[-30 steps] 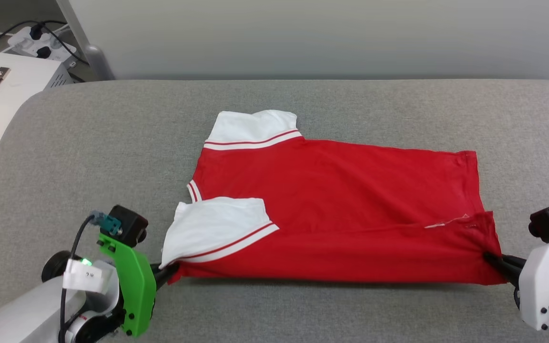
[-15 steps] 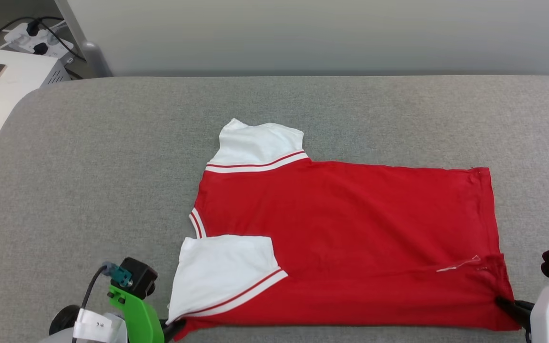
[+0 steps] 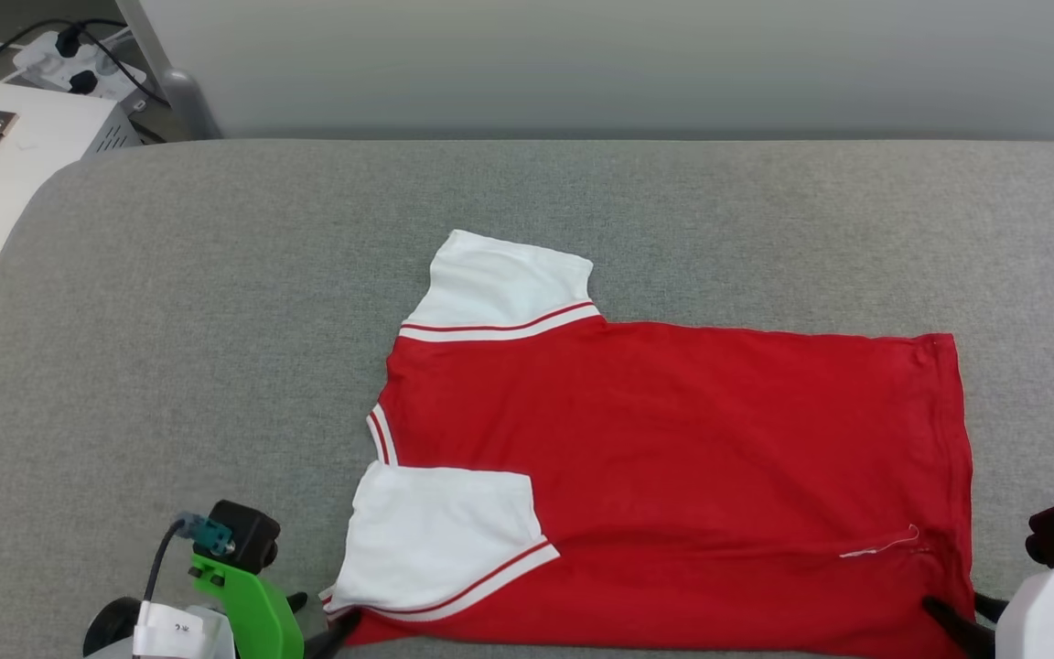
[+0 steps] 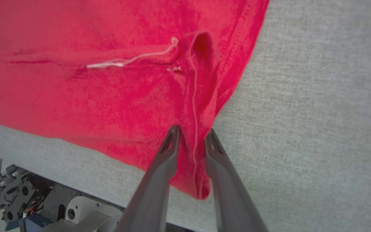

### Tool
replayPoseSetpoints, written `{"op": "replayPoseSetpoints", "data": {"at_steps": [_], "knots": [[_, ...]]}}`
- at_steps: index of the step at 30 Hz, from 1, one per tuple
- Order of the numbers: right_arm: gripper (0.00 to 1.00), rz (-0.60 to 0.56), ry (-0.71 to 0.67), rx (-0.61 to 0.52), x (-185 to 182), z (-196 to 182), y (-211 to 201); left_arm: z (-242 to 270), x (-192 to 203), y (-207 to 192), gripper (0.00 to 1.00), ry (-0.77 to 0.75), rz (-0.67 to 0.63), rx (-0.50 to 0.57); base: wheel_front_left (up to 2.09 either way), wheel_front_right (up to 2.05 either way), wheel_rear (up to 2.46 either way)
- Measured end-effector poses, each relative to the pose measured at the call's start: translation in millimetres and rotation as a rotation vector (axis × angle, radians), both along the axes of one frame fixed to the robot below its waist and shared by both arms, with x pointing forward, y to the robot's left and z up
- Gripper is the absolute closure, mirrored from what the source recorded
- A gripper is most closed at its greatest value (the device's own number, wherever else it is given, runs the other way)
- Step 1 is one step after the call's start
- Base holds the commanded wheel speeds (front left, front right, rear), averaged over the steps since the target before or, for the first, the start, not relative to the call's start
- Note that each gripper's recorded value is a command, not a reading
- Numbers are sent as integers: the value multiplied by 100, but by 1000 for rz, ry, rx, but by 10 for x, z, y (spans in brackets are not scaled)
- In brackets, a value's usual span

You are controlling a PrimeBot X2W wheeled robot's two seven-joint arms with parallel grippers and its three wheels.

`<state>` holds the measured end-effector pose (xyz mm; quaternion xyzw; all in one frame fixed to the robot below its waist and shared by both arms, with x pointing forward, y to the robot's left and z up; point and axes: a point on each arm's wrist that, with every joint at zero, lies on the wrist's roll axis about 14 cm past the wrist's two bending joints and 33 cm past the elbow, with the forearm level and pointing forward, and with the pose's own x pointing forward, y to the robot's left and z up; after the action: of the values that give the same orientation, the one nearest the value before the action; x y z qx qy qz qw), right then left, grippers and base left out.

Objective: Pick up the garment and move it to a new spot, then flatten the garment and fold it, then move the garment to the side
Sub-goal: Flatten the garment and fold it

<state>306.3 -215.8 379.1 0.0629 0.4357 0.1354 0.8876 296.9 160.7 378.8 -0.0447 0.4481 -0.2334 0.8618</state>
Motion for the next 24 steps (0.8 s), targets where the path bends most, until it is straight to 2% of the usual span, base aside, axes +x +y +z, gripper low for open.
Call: {"op": "replayPoseSetpoints", "data": {"at_steps": [3, 8, 12, 18, 24], "knots": [[0, -4, -79, -3, 88, 125, -1, 118, 83, 59, 0, -64, 11, 11, 0, 0, 0], [0, -36, -290, -1, 337, 515, -54, 522, 385, 118, 0, -234, 30, -7, 0, 0, 0], [0, -72, -478, -7, 525, 847, -86, 915, 788, 230, 0, -422, 48, 36, 0, 0, 0], [0, -113, -737, -7, 775, 1316, -37, 1472, 1397, 231, 0, -642, 88, 17, 0, 0, 0], [0, -118, -821, 0, 918, 1434, 61, 1694, 1933, 40, 0, -694, 13, 22, 0, 0, 0]]}}
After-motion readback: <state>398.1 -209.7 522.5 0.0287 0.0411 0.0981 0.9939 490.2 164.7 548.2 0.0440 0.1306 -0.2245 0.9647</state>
